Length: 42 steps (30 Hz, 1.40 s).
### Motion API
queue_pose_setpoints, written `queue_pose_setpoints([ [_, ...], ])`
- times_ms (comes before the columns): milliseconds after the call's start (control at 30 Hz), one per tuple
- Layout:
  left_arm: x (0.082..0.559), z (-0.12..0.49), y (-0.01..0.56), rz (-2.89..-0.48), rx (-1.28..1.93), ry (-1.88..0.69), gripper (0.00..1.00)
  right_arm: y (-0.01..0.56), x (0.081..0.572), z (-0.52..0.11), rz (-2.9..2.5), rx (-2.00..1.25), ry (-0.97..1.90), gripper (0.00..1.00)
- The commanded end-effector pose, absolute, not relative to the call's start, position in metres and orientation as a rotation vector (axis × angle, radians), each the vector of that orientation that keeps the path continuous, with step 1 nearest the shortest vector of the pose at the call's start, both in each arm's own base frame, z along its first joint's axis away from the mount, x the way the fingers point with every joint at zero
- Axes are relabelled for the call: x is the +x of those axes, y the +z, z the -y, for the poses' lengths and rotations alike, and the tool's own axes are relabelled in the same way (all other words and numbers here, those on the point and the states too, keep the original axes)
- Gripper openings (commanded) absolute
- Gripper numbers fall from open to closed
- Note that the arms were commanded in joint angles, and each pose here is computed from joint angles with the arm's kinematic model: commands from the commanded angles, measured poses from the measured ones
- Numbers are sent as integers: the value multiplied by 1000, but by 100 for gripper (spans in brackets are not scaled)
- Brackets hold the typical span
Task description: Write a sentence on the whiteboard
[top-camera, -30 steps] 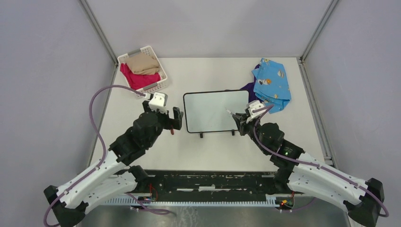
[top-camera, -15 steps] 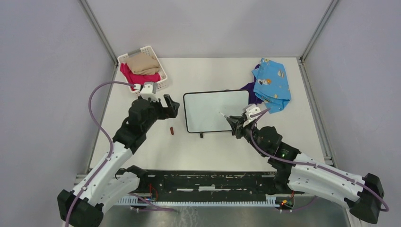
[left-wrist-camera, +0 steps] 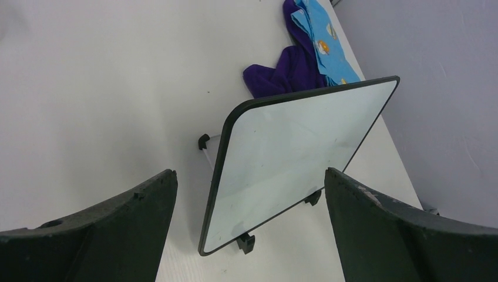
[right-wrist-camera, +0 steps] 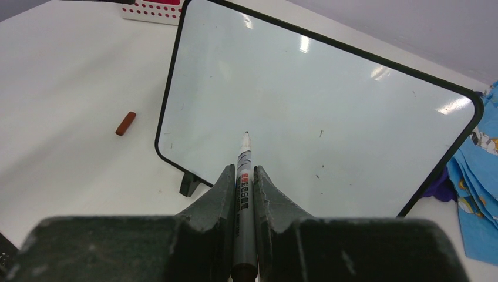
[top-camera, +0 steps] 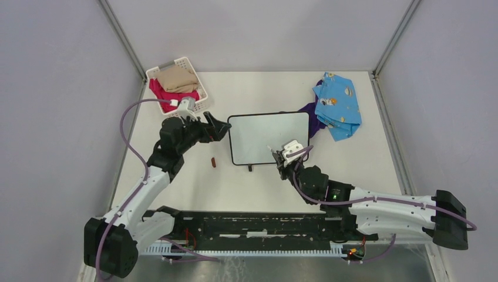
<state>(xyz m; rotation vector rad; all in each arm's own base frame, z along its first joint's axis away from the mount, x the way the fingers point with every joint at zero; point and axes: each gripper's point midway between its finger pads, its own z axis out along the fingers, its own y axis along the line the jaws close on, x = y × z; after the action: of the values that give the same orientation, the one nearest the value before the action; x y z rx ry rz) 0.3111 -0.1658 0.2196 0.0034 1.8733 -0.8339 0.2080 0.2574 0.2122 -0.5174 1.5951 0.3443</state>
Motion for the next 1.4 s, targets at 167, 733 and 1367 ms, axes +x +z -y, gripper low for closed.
queue_pose_setpoints([
  [167,327,164,225,-1831,14,-876,96,246,214,-257,-1559,-368,397,0],
  [733,331,66,290,-1836,-564,-309,100,268,196,-256,-1442,-462,507,0],
  [1367,349,86,304,-1647,-79,-360,100,268,190,-237,-1425,-443,525,0],
])
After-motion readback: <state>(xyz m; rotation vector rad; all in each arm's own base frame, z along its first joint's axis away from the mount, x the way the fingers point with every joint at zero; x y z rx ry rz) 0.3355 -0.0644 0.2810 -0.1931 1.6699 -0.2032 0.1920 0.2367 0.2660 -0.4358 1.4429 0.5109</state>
